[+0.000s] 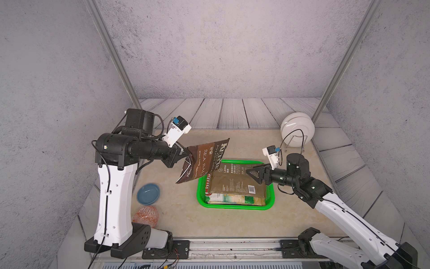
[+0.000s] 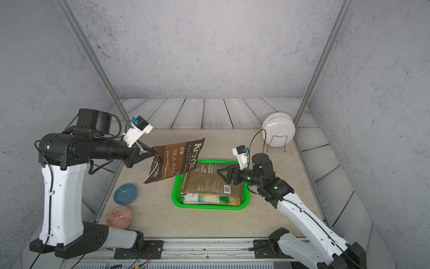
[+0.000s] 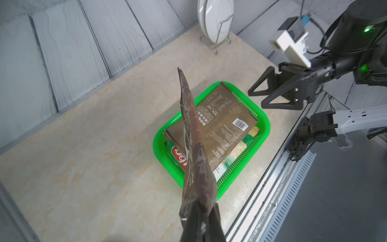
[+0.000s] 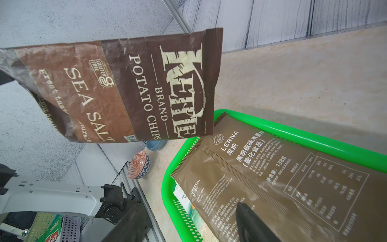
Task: Put the potato chips into the basket
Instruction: Pick up the potato chip from the corner of the board.
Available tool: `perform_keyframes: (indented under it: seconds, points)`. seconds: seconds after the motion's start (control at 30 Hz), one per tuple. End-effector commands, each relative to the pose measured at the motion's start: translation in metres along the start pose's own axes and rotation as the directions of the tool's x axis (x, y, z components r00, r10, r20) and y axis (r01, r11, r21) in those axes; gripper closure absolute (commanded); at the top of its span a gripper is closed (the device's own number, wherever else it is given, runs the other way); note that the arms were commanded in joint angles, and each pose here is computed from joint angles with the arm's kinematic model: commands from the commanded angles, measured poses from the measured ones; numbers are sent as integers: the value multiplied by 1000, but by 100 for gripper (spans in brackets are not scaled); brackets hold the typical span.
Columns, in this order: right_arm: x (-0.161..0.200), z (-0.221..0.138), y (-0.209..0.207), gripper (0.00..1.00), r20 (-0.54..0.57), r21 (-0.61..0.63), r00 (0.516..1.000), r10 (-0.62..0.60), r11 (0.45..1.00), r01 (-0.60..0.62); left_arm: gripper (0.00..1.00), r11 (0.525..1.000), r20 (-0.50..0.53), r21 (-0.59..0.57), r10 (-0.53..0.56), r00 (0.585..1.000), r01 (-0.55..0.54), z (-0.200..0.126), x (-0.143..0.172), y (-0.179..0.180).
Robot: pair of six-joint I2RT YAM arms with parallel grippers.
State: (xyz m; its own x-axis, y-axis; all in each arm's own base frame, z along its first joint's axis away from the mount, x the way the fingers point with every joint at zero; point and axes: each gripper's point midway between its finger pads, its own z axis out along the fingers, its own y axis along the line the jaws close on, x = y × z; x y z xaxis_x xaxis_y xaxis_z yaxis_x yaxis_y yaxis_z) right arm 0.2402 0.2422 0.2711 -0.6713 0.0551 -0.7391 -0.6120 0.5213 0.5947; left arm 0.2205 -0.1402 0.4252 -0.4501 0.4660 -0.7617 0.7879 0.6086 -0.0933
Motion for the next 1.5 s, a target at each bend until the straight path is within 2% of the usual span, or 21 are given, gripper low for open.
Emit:
perform_keyframes:
  seconds: [0.0, 0.1, 0.3, 0.57, 0.7, 1.0, 1.13, 1.23, 1.47]
  points:
    - [-18, 0, 21, 26, 44, -92, 996, -73, 993, 76, 100, 988, -2, 154, 30, 1000, -30, -12, 9, -38]
    - [-24, 2, 33, 24, 61, -164, 993, -98, 981, 107, 100, 977, 22, 206, 46, 999, -49, -21, 9, -54]
    - [-33, 16, 42, 23, 46, -253, 994, -101, 961, 109, 100, 970, 53, 235, 59, 997, -70, -27, 8, -66]
    - [-49, 28, 32, 22, 40, -275, 993, -109, 954, 116, 100, 954, 45, 292, 53, 998, -64, -23, 11, -75]
    - [-61, 31, 16, 22, 38, -307, 997, -65, 949, 73, 100, 946, 29, 318, 53, 998, -60, -19, 13, -79]
    - [-72, 57, -2, 22, -45, -389, 999, 13, 921, -30, 100, 918, -3, 394, 54, 999, -48, -10, 14, -92]
    - [-78, 49, 9, 22, -5, -405, 998, -62, 913, 55, 100, 903, -45, 427, 77, 996, -51, -1, 18, -99]
    - [-77, 39, 12, 22, 19, -360, 988, -156, 920, 153, 100, 892, -84, 448, 110, 990, -61, 7, 24, -105]
    - [-75, 18, 31, 18, 156, -342, 904, -399, 836, 429, 100, 883, -140, 463, 160, 977, -78, 19, 32, -111]
